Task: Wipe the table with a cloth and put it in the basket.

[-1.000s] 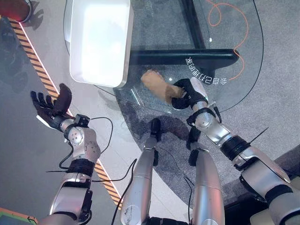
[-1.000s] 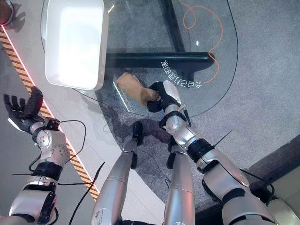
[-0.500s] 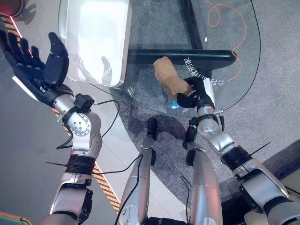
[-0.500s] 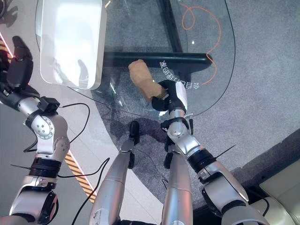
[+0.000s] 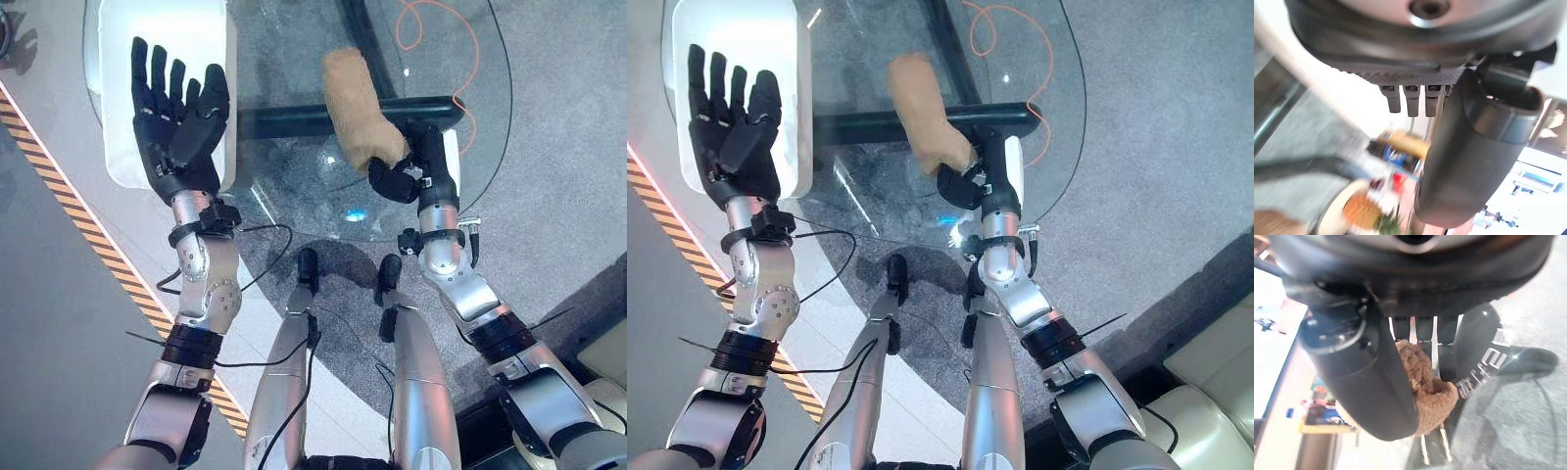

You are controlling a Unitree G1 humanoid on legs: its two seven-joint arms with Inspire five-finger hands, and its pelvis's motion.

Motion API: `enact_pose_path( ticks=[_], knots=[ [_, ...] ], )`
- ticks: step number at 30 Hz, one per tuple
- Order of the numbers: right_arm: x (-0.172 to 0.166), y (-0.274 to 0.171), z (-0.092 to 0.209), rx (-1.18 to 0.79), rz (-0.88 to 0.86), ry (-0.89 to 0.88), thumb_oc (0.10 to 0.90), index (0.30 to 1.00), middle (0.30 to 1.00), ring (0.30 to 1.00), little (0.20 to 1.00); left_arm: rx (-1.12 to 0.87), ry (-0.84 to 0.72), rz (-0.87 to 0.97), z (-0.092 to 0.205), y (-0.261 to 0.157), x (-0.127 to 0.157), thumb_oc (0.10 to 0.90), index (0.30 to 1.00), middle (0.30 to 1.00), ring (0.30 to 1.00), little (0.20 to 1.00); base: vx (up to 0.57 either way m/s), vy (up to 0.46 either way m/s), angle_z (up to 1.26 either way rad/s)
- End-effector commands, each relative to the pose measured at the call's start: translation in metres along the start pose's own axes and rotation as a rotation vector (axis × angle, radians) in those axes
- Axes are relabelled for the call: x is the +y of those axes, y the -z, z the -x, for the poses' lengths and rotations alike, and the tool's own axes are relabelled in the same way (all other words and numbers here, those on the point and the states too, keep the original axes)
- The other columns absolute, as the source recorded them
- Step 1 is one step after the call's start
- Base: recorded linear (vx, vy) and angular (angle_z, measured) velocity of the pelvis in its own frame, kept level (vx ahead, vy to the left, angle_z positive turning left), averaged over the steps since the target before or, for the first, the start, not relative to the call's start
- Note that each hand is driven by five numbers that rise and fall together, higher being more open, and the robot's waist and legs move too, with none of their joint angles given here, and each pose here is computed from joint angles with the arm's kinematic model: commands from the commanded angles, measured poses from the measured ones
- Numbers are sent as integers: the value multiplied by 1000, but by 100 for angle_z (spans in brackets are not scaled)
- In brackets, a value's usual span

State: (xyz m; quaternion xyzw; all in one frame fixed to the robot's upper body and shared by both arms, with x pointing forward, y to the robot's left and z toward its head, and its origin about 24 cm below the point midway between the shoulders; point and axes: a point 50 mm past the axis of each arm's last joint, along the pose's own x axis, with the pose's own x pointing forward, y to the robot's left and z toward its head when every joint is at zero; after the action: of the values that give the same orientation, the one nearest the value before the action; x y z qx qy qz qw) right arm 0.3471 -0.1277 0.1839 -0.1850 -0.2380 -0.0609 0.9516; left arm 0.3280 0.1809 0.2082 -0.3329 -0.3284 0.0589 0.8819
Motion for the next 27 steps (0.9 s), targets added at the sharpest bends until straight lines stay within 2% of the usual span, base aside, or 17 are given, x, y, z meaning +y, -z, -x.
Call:
enact_pose_path(
  ticks=[1, 14, 27],
  knots=[
    [-6, -94, 1, -477, -200, 63, 100, 300, 300, 300, 200, -197, 215, 131, -11, -39, -46, 800, 900, 900, 900, 900, 0, 0, 0],
    [-5, -119, 7, -594, -242, 29, 100, 300, 300, 300, 200, -17, 393, 361, -9, -27, -74, 800, 900, 900, 900, 900, -4, 7, -3],
    [2, -138, 10, -667, -271, -27, 100, 300, 300, 300, 200, 104, 477, 447, -6, -16, -95, 800, 900, 900, 900, 900, 0, 0, 0]
  ],
)
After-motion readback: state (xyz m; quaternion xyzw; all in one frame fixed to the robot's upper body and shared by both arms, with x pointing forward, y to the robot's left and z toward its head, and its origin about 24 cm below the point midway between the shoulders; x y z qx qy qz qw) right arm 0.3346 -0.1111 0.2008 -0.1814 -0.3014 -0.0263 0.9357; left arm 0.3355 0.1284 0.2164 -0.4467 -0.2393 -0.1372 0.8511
